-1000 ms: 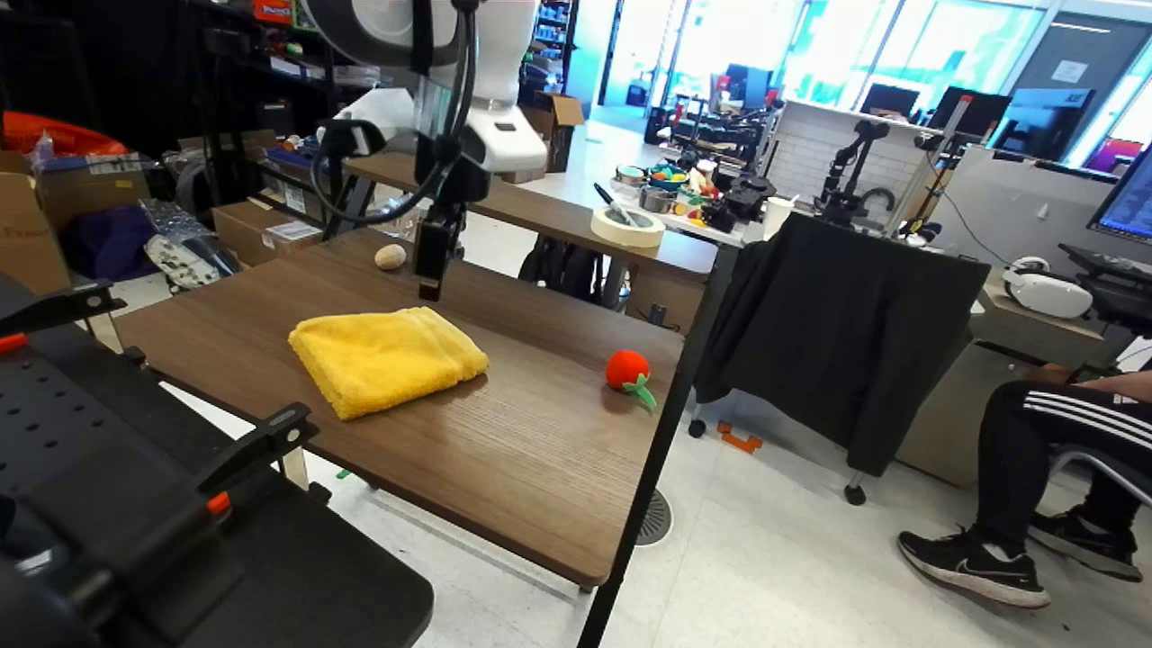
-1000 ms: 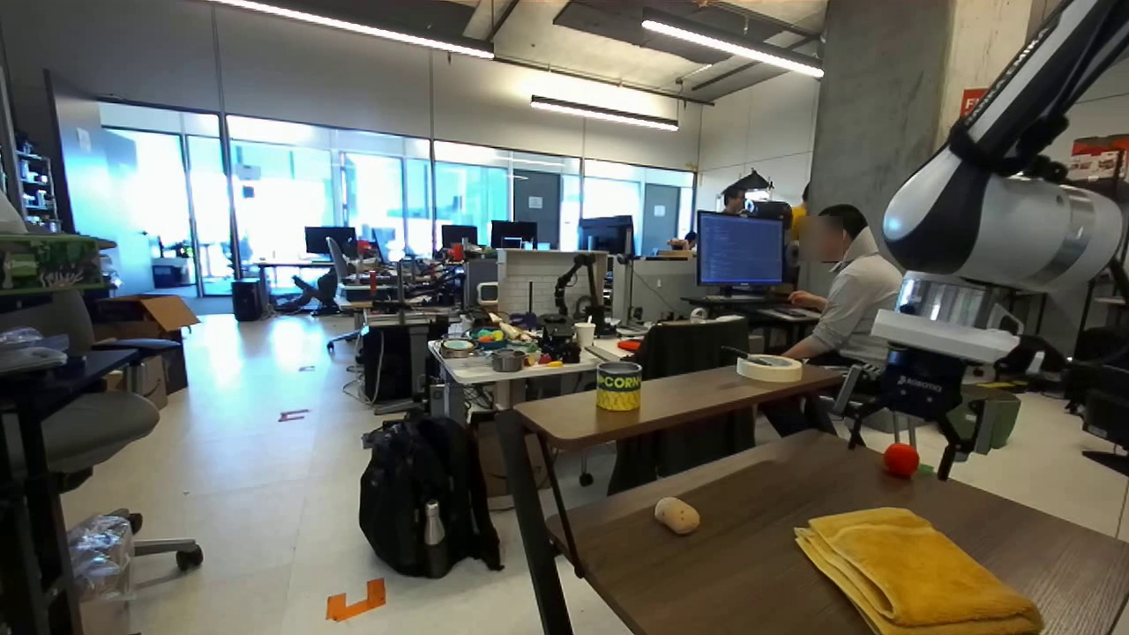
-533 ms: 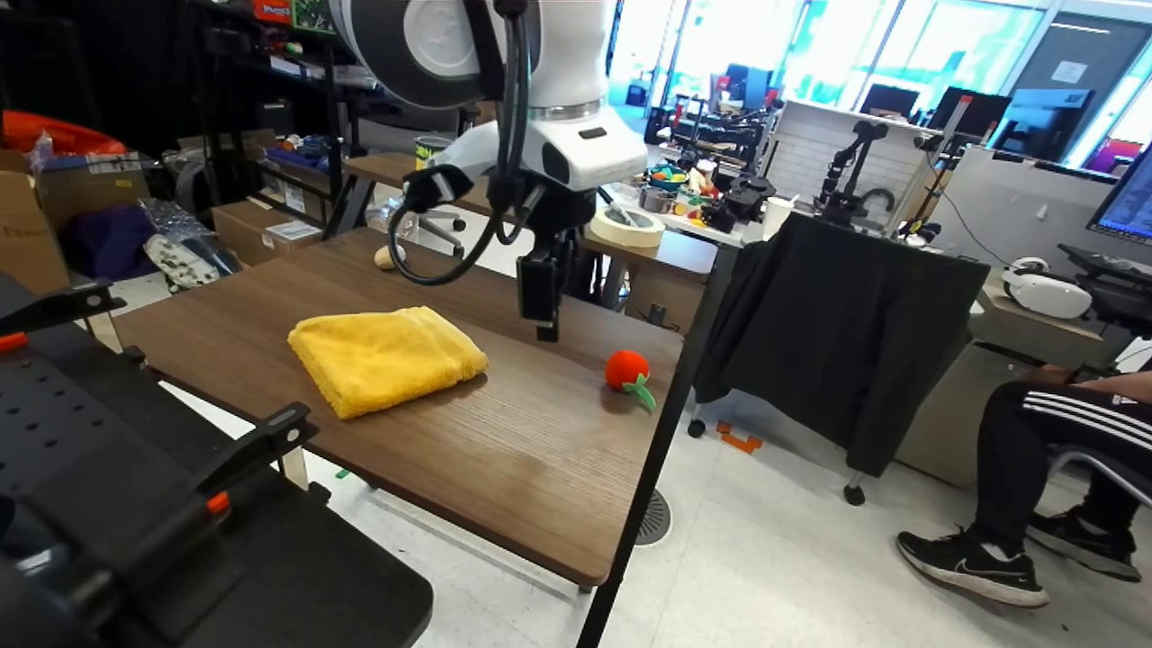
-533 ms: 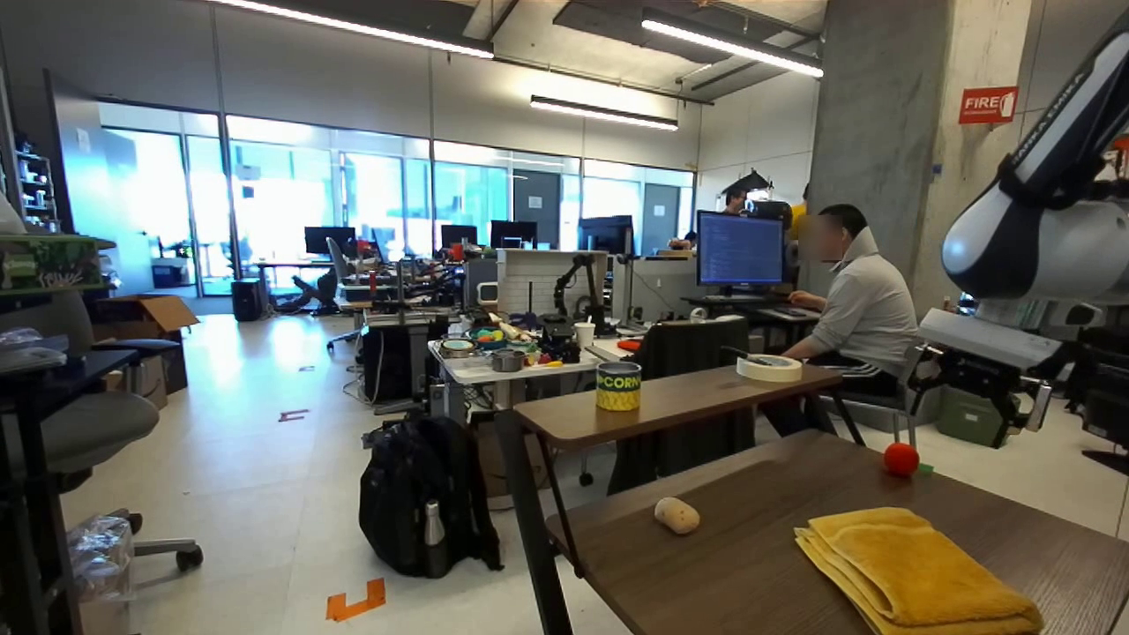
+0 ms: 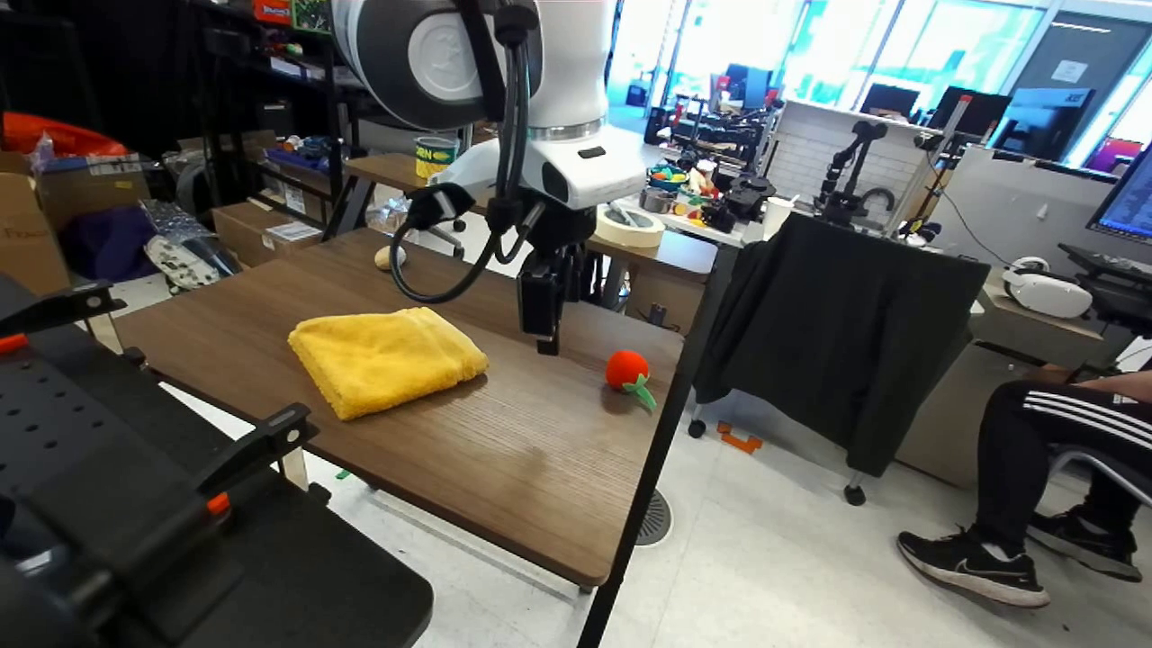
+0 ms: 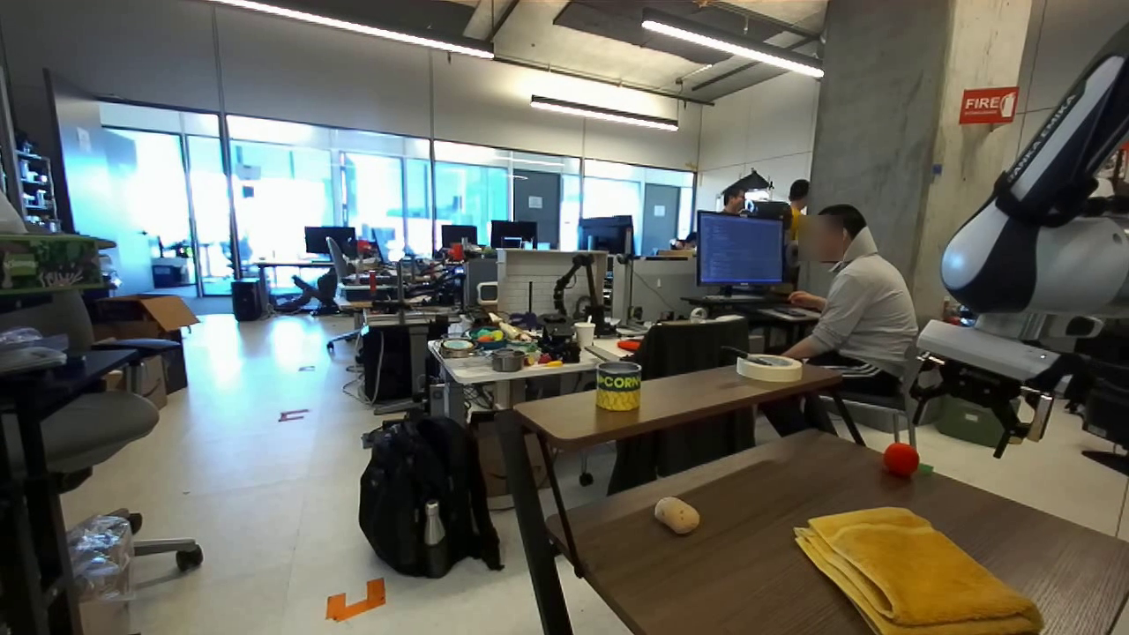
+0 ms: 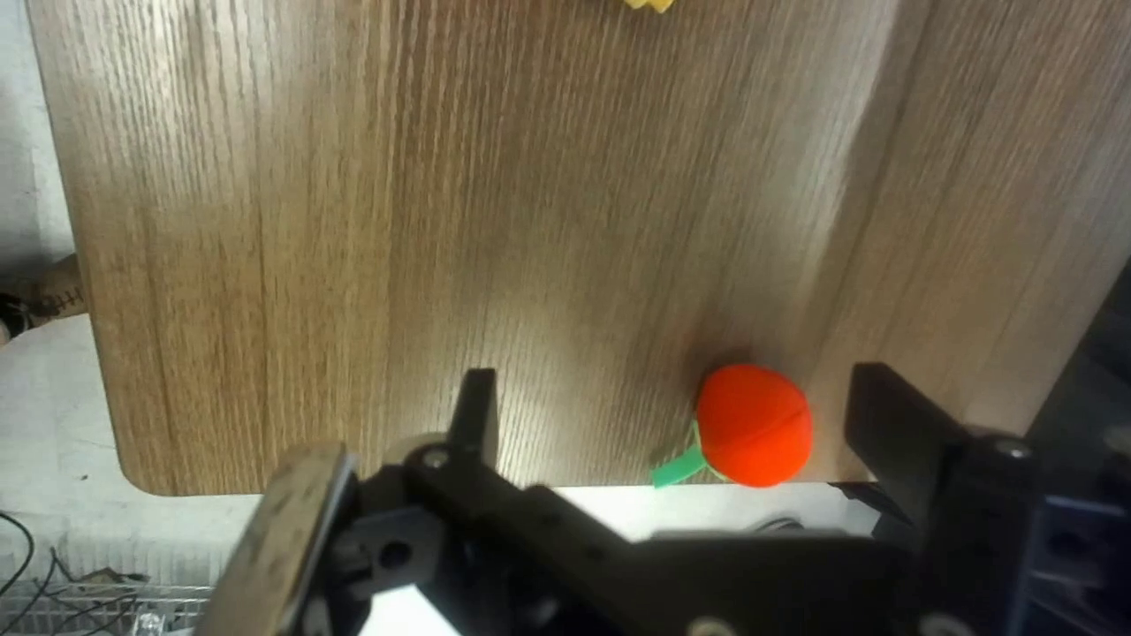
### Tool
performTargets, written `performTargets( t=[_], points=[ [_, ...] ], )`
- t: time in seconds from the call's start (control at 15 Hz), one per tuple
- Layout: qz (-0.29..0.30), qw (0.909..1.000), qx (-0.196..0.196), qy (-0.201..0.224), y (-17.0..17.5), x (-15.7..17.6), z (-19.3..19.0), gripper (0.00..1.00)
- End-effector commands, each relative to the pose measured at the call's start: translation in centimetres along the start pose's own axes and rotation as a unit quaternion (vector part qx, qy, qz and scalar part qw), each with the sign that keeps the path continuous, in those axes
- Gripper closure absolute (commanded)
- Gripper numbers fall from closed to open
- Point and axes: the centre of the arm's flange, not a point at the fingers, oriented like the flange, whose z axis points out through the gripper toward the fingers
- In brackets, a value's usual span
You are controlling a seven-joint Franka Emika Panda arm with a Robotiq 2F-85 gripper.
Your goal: Wipe the table with the yellow towel
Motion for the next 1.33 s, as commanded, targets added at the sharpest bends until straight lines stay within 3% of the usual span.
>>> performTargets(
  t=[0.0,0.53,1.13,1.27],
  points=[
    [0.025,0.9984,0.012,0.049,-2.5,1.9,2.6,0.0],
    [0.127,0.9882,0.003,0.086,-5.2,8.6,7.6,0.0],
    [0.172,0.9843,0.022,0.035,-7.8,7.2,11.8,0.0],
    [0.175,0.9839,0.029,0.02,-8.2,7.0,11.9,0.27]
  ],
)
